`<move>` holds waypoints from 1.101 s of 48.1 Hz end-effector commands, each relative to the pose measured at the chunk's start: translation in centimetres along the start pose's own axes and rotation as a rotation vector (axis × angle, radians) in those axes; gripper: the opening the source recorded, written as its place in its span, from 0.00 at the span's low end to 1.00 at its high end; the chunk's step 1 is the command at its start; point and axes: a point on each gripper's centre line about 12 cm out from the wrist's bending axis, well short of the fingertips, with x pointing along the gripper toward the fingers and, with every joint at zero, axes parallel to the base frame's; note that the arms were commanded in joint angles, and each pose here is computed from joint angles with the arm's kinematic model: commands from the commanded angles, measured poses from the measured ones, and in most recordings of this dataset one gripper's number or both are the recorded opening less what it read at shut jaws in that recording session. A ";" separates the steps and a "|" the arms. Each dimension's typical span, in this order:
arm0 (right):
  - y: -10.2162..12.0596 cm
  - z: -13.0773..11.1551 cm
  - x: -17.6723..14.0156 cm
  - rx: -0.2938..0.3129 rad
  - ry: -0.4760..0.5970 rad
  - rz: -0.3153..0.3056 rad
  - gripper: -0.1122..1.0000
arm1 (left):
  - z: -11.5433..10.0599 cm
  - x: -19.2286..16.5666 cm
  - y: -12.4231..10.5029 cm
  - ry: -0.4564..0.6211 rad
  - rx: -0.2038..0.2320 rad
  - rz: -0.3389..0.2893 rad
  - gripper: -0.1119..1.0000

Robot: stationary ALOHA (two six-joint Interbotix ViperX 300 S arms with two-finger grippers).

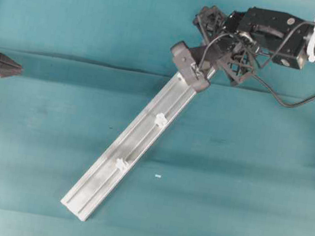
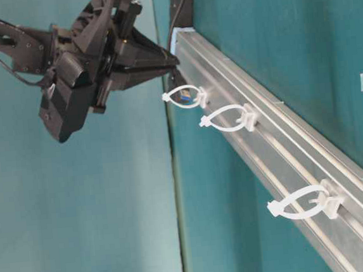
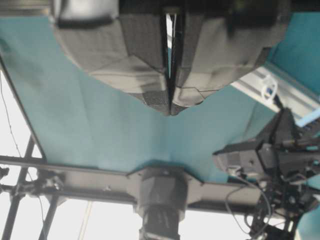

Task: Pass the USB cable through three rings with both arms.
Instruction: 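Insert the plug through the first white ring with the right gripper, then bring the left gripper to the plug beyond the first ring and grasp it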

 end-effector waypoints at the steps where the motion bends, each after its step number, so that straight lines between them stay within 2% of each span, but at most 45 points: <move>1: -0.2 1.1 -0.1 -0.020 -0.027 -0.020 0.16 | 0.5 0.5 0.0 0.001 0.005 0.003 0.10; 16: 0.2 2.4 -0.2 -0.005 -0.070 -0.024 0.16 | -0.7 1.6 0.1 0.056 0.003 0.007 0.13; 29: 0.2 3.0 -0.2 0.047 -0.120 -0.017 0.16 | -0.8 1.7 0.4 0.063 0.001 0.022 0.25; 36: 0.0 3.4 -0.3 0.073 -0.151 -0.033 0.16 | -0.9 1.7 0.7 0.067 -0.001 0.037 0.38; 42: 0.0 3.6 -0.4 0.094 -0.170 -0.037 0.16 | -1.1 2.0 0.9 0.076 -0.010 0.049 0.61; 47: 0.3 3.5 -0.2 0.104 -0.175 -0.026 0.16 | -1.8 2.5 1.0 0.102 -0.029 0.055 0.75; 50: 0.4 3.5 -0.3 0.109 -0.179 -0.027 0.16 | -2.6 3.1 1.2 0.135 -0.045 0.060 0.80; 53: 0.5 3.5 -0.2 0.117 -0.182 -0.025 0.16 | -3.7 3.9 1.4 0.176 -0.068 0.073 0.82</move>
